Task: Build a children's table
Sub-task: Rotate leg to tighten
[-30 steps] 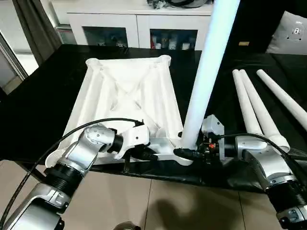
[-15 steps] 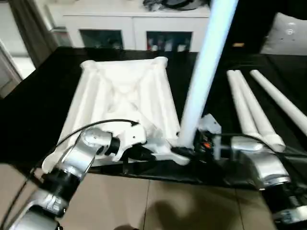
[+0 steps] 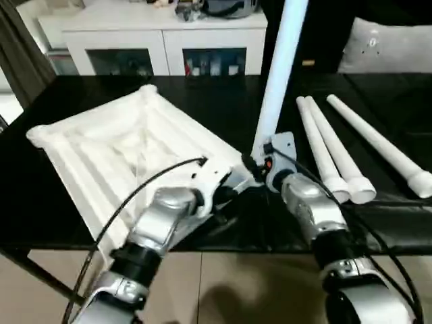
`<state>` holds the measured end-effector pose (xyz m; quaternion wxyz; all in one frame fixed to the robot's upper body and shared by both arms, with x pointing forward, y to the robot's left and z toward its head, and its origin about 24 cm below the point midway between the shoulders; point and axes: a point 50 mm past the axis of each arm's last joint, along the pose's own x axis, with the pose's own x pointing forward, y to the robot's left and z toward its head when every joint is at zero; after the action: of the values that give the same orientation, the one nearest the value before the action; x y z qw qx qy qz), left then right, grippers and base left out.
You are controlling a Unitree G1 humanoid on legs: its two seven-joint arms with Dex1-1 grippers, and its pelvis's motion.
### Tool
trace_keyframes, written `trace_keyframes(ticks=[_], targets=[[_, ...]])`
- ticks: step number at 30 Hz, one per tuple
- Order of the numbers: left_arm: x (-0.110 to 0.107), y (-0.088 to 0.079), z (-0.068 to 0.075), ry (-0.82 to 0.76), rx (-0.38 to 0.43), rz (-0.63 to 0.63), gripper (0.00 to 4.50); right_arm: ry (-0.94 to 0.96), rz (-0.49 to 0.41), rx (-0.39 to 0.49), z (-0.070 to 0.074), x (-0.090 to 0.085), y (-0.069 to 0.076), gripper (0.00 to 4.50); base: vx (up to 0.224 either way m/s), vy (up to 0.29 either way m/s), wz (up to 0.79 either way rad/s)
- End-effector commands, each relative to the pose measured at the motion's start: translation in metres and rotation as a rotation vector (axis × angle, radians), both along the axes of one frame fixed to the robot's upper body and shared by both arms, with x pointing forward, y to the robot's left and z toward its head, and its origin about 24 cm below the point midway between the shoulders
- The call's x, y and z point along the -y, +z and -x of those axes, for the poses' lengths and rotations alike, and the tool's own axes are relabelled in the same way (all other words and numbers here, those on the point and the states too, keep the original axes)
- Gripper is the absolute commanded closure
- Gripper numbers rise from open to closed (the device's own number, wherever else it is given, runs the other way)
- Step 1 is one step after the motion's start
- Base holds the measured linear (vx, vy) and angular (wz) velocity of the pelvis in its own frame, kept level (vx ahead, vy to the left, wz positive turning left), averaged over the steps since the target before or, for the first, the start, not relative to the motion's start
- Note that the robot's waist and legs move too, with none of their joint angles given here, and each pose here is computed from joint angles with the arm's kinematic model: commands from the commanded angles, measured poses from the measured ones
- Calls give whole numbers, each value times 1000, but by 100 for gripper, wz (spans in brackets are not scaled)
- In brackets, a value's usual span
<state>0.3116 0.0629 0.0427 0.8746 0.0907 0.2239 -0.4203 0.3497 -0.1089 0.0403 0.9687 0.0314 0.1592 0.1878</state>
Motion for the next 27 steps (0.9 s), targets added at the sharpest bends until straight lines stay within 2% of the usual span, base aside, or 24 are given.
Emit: trace_keyframes(ticks=[1, 3, 5, 12, 18, 21, 24, 27], targets=[[8, 11, -2, -33, 64, 12, 450, 64, -27, -82, 11, -10, -18, 107, 0, 0, 0], [2, 8, -4, -19, 63, -8, 450, 82, -24, -62, 12, -7, -17, 69, 0, 0, 0], [-1, 7, -5, -17, 62, -20, 450, 90, -16, -45, 12, -3, -15, 66, 0, 0, 0], [-19, 1, -3, -150, 77, -87, 450, 296, 59, 97, 24, 35, 5, 8, 0, 0, 0], [-28, -3, 3, -298, 71, -137, 450, 527, 135, 135, 38, 57, 18, 8, 0, 0, 0], [-33, -4, 10, -455, 61, -139, 450, 612, 162, 132, 40, 67, 26, 8, 0, 0, 0], [-39, -3, 17, -596, 33, -157, 450, 731, 228, 159, 44, 70, 31, 8, 0, 0, 0], [-43, -2, 20, -659, 27, -171, 450, 811, 243, 151, 49, 69, 30, 8, 0, 0, 0]])
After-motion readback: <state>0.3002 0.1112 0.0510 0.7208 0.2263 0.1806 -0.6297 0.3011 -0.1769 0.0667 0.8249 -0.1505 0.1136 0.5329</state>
